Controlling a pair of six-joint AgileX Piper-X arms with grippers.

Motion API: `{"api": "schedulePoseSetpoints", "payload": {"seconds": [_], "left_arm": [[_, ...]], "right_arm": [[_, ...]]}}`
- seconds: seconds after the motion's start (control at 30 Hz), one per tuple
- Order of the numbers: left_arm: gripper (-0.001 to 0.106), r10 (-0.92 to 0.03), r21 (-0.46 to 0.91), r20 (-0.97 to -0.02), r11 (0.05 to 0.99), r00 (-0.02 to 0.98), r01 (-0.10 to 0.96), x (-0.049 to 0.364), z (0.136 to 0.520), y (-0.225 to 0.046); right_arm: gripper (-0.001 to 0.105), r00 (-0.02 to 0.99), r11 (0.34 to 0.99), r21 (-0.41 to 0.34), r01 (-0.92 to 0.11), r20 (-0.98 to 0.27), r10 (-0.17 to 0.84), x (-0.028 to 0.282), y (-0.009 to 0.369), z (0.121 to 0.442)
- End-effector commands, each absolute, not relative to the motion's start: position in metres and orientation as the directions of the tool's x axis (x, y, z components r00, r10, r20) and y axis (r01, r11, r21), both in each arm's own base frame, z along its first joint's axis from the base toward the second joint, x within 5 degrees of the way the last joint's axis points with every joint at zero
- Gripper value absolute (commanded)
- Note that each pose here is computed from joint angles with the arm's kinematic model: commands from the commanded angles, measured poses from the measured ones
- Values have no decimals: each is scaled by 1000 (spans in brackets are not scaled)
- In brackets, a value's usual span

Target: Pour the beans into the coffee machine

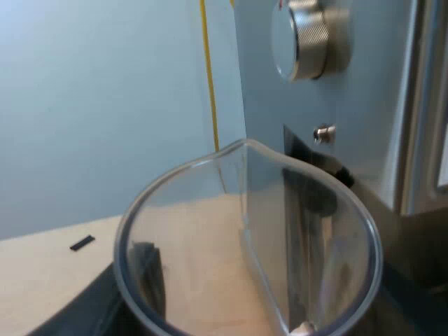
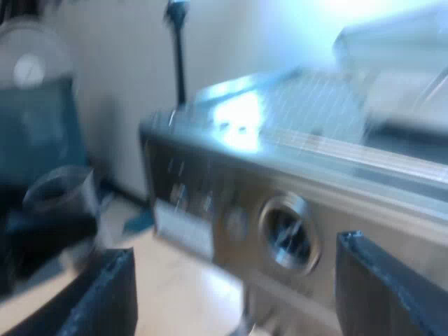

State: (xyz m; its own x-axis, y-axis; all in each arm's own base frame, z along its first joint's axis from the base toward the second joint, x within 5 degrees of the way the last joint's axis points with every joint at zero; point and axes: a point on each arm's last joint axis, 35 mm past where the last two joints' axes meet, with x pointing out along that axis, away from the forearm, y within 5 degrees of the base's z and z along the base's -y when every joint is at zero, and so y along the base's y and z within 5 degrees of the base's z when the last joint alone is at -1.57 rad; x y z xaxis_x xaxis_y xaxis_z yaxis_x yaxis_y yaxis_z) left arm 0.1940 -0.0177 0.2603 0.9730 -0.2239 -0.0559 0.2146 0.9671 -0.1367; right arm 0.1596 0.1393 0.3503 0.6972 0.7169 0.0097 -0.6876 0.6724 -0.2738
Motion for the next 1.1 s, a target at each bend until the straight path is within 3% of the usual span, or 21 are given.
{"api": "schedulePoseSetpoints", "payload": {"seconds": [0.03, 0.17, 0.4, 0.7, 1.1], "left_arm": [[37, -224, -126, -28, 968, 974, 219, 188, 269, -18], [37, -224, -124, -14, 967, 974, 221, 184, 274, -18], [37, -177, 48, -14, 983, 984, 178, 176, 314, -16], [37, -167, 68, 38, 984, 985, 164, 173, 371, -15], [37, -145, 106, 22, 984, 989, 142, 164, 407, -14]], "right_arm": [[62, 732, 731, -283, -621, 124, 670, 156, 135, 367], [62, 751, 772, -268, -577, 198, 630, 156, 132, 375], [62, 751, 772, -254, -582, 196, 630, 156, 133, 375], [62, 751, 775, -222, -591, 200, 630, 156, 132, 376], [62, 746, 772, -219, -597, 203, 635, 156, 133, 376]]}}
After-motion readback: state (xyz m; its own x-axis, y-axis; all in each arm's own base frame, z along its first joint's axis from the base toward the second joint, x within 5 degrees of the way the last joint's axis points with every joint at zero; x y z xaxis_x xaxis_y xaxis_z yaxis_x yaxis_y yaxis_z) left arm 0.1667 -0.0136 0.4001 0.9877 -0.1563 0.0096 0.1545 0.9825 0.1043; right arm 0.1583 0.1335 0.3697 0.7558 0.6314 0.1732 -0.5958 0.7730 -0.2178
